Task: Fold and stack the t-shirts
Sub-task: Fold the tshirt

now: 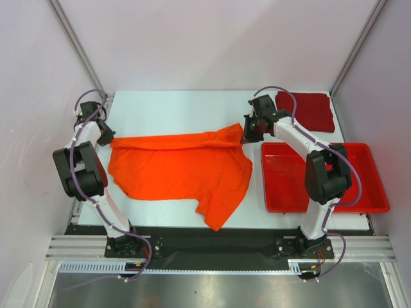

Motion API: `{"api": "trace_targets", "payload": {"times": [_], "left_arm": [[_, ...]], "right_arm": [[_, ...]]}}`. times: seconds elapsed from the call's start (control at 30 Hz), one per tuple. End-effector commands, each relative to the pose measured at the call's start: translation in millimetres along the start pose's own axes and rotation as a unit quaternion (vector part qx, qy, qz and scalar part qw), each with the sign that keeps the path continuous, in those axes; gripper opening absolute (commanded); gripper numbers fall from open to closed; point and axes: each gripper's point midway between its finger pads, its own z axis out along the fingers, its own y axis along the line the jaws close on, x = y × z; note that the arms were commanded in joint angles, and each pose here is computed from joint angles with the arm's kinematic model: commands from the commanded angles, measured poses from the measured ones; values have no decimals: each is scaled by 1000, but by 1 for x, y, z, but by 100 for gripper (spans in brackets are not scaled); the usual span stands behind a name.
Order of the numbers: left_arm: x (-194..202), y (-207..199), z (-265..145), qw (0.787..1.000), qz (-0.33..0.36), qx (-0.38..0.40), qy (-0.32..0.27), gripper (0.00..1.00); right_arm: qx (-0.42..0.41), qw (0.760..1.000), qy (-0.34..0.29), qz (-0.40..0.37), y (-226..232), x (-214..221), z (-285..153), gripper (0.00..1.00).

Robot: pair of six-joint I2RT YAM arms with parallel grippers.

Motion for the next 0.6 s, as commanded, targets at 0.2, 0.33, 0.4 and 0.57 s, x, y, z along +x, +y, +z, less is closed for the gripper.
{"api": "trace_targets", "payload": {"times": [0.2,0.33,0.4,0.57], "left_arm": [[2,8,-3,1000,-7,-15,-20,0],[8,12,-1,1000,-7,-25,-15,0],[9,12,0,1000,-6,-26,-14,0],[14,14,3,999,-7,-31,-9,1]], "right_arm": [[-10,1000,-3,-12,3,4,-10,0],[-8,1000,4,-13,1,11,-7,0],[-9,1000,9,-15,2,15,-4,0],[-13,999,23,-18,5,26,3,0]]}}
